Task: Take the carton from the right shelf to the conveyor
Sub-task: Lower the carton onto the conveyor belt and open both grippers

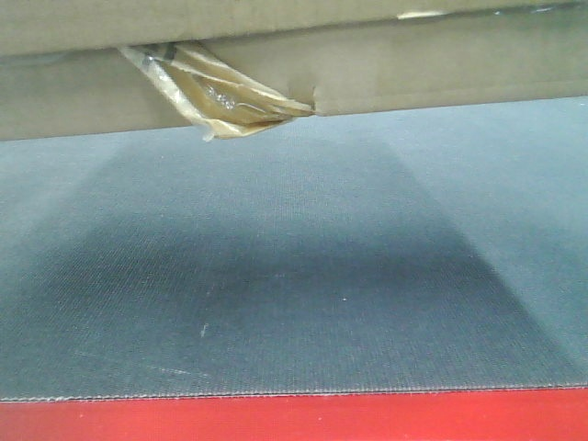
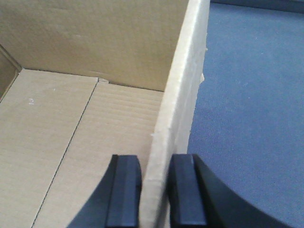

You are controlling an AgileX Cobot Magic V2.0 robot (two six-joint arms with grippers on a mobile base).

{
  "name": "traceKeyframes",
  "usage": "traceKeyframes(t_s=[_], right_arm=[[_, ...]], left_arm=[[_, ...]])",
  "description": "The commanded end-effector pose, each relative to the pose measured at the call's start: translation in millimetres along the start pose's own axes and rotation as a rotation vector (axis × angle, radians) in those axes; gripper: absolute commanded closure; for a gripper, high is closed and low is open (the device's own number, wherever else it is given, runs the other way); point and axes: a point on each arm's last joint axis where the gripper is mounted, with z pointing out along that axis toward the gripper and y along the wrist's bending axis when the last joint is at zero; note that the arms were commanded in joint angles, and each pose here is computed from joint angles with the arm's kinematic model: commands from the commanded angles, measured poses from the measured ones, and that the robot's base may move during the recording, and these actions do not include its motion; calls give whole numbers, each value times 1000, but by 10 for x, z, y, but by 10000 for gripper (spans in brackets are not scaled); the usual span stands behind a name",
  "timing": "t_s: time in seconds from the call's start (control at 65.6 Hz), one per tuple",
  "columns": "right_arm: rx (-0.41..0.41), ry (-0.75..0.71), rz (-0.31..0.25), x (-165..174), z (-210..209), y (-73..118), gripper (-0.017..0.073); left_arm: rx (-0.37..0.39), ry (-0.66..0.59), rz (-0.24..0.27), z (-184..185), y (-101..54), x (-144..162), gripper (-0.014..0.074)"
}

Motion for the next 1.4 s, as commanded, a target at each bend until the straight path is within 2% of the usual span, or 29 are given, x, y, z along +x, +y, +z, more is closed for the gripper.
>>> traceKeyframes(t_s=[0.0, 0.519, 0.717, 0.854, 1.052, 1.388], right_arm=[[-18, -111, -6, -101, -78, 20, 627], [-25, -117, -1, -106, -79, 26, 627], [-18, -55, -1, -50, -74, 20, 627], [-7, 2, -3, -7, -16, 9, 627], [12, 124, -10, 59, 387, 4, 627], [50, 304, -11, 274, 1385, -67, 627]], left_arm=[[46, -22, -6, -58, -33, -11, 603], [48, -21, -7, -58, -35, -10, 603], [45, -25, -5, -58, -32, -13, 603], [62, -93, -21, -1, -28, -102, 603], [-10, -54, -54, 332, 83, -176, 603], [-97, 93, 7, 1149, 45, -152, 596]])
